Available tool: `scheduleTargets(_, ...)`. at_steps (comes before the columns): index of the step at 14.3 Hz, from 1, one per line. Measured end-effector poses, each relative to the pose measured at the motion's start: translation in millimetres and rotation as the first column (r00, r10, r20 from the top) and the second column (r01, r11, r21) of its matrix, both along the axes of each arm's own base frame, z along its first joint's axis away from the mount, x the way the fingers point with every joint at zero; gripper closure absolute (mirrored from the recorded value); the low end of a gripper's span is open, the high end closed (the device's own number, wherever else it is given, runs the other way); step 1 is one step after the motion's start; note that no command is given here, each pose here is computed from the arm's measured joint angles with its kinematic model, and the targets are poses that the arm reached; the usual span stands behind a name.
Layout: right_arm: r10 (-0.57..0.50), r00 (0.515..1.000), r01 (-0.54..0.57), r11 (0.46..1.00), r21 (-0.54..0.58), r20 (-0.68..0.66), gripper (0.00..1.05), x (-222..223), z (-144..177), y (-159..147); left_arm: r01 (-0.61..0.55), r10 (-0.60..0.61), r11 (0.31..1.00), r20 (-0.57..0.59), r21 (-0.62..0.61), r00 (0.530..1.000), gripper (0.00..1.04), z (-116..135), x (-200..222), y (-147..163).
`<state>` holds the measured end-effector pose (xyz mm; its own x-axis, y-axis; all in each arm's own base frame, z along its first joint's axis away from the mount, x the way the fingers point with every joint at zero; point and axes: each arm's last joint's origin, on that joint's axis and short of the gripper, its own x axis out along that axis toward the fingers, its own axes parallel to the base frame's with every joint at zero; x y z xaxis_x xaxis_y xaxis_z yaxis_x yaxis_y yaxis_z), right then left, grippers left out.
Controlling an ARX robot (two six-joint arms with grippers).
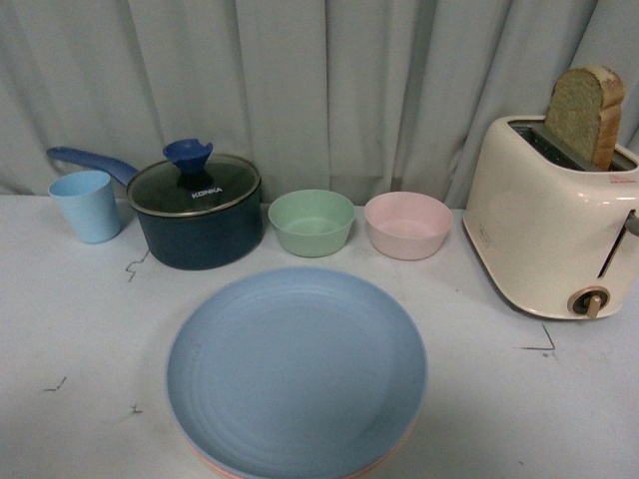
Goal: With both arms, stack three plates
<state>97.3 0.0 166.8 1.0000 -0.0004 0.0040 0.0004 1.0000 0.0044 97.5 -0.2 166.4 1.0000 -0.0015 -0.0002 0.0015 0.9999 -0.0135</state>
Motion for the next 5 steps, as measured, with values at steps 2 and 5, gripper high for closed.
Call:
scheduleTargets(2,0.0,1.0,0.0,1.0,0.0,0.0,0.06,0.0,0.0,0.0,0.0,0.0,1.0,0.0,0.0,1.0,0.07,0.0,0.0,0.0)
scheduleTargets(5,0.0,1.0,0.0,1.0,0.0,0.0,0.06,0.0,0.0,0.0,0.0,0.0,1.0,0.0,0.0,1.0,0.07,0.0,0.0,0.0)
